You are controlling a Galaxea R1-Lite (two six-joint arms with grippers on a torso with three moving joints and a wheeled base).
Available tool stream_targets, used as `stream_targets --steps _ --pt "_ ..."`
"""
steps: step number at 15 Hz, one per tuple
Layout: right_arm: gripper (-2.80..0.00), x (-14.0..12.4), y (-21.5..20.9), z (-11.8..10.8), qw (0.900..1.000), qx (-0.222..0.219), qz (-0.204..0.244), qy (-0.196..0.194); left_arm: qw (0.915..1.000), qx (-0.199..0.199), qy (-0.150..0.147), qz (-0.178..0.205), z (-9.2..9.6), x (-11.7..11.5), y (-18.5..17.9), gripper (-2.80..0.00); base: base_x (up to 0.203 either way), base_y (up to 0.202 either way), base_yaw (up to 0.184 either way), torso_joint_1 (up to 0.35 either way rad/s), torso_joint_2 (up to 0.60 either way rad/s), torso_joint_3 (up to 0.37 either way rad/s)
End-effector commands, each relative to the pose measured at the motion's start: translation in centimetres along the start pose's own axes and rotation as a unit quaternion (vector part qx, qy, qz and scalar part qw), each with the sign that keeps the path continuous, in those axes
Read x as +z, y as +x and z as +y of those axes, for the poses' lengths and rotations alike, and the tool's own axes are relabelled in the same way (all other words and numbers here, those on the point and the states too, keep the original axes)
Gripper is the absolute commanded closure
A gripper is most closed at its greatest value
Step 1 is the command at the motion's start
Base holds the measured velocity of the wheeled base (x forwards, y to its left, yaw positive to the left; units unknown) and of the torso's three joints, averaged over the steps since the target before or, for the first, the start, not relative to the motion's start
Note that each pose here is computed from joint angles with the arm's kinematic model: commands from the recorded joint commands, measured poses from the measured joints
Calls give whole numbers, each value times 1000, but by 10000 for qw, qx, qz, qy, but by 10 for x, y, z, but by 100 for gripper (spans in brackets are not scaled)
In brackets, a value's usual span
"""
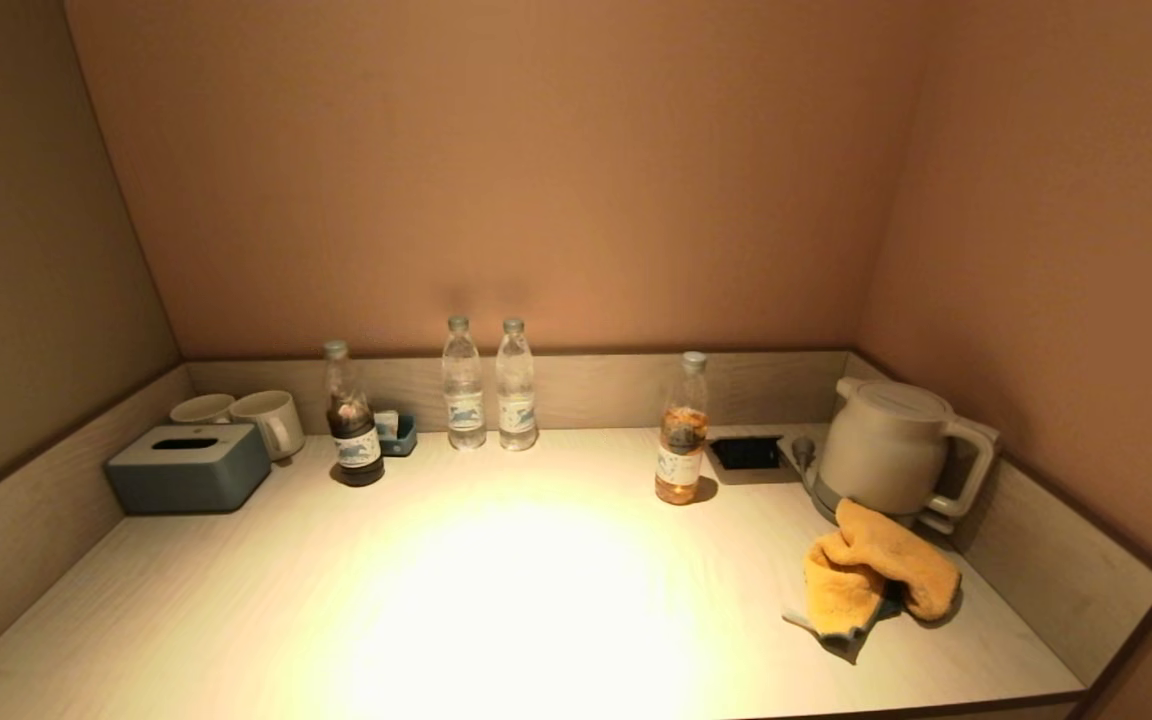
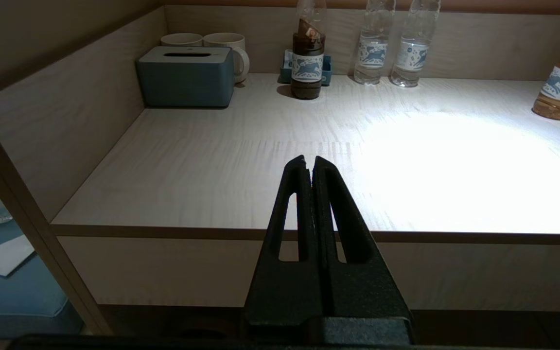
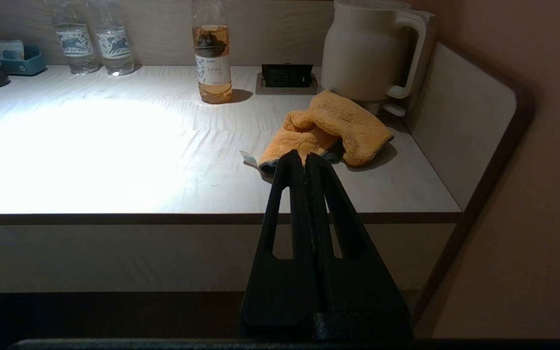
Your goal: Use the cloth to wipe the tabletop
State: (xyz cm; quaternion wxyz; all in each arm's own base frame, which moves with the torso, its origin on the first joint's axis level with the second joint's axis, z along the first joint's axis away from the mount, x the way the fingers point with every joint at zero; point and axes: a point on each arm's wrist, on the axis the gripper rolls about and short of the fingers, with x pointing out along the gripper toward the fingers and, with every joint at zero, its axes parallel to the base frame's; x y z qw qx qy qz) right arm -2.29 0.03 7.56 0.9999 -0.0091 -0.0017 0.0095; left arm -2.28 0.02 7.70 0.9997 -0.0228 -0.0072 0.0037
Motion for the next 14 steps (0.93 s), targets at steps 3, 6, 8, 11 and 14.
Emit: stream_targets --steps 3,6,8,11,14 --pt "0 0 0 0 10000 -8 8 -1 10000 0 -2 2 0 0 0 0 0 0 0 0 0 0" --pt "0 0 0 0 10000 -3 8 -1 10000 0 -2 1 0 0 0 0 0 0 0 0 0 0" --pt "0 0 0 0 10000 -33 9 6 10000 0 -2 2 0 0 0 0 0 0 0 0 0 0" --pt "0 0 0 0 10000 -33 9 22 10000 0 -2 2 0 0 0 0 0 0 0 0 0 0" --pt "0 0 0 0 10000 -30 1 29 10000 0 -3 -5 0 0 0 0 0 0 0 0 0 0"
